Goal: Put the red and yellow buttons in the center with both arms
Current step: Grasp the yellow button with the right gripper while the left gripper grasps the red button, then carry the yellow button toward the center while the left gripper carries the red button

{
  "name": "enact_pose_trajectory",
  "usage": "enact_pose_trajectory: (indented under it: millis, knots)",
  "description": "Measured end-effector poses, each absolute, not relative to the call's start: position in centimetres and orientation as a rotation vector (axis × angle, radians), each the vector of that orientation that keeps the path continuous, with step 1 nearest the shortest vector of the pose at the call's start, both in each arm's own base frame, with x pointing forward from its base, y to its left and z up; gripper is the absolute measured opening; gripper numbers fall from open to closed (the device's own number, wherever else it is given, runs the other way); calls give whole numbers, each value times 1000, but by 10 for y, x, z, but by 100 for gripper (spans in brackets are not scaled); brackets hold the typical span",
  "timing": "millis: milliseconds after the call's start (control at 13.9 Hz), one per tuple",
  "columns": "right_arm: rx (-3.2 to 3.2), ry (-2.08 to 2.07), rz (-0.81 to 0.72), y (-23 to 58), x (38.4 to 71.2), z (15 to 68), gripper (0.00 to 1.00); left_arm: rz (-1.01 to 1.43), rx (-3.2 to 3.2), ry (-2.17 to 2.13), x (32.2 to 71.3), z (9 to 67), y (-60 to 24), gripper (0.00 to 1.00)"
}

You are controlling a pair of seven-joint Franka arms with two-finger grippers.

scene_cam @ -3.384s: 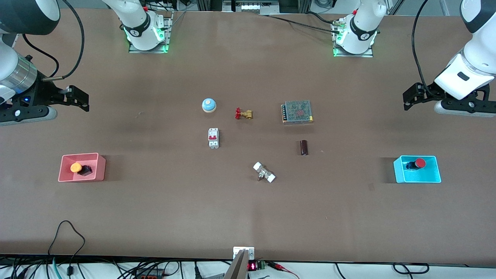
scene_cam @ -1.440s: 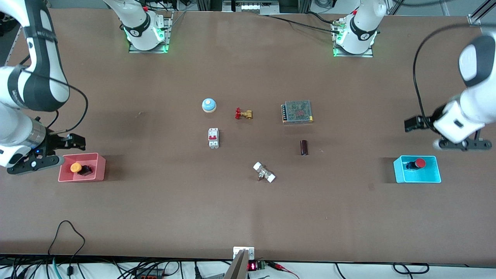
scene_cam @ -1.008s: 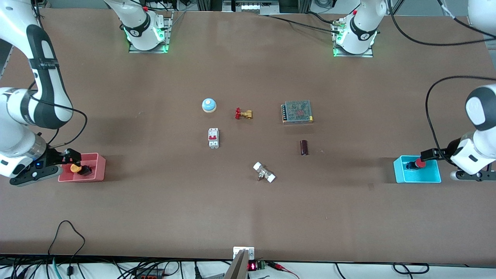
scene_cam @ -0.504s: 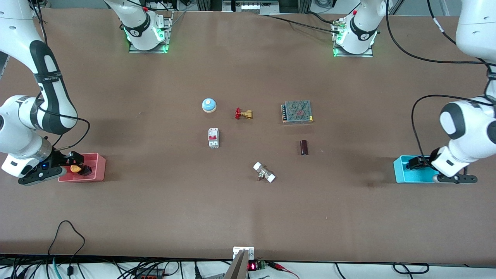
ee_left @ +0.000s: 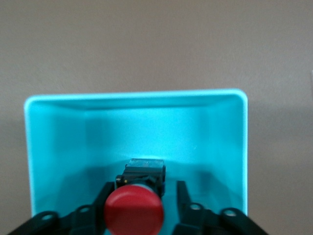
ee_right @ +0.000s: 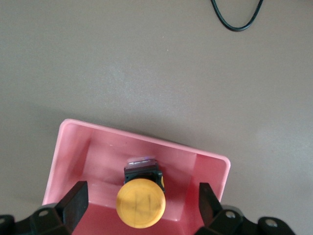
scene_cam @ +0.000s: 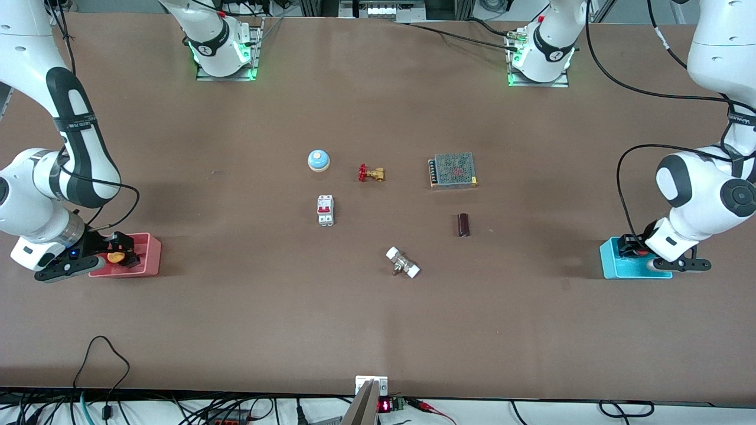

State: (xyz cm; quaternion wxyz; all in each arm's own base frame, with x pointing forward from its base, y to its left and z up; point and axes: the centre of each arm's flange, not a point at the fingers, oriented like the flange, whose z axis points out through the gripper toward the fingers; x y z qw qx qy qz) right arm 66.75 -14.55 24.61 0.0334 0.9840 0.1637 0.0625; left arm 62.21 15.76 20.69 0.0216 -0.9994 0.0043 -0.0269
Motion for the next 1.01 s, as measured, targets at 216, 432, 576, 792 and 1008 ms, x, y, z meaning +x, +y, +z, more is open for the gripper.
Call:
enact_pose_trajectory:
  millis: [216, 432, 576, 792, 1008]
  knots:
    - [3033, 505, 176, -145, 666, 238, 100, -102, -3094, 21, 624, 210, 158, 41]
    - [3035, 504, 171, -145, 666, 235, 96, -188, -3071, 89, 637, 238, 161, 41]
    - [3035, 504, 170, -145, 666, 234, 87, -224, -3059, 119, 644, 273, 161, 41]
    - [3036, 504, 170, -145, 666, 234, 67, -100, -3092, 171, 639, 336, 136, 41]
    - [3033, 517, 169, -145, 666, 234, 51, 189, -3145, 253, 619, 360, 64, 41]
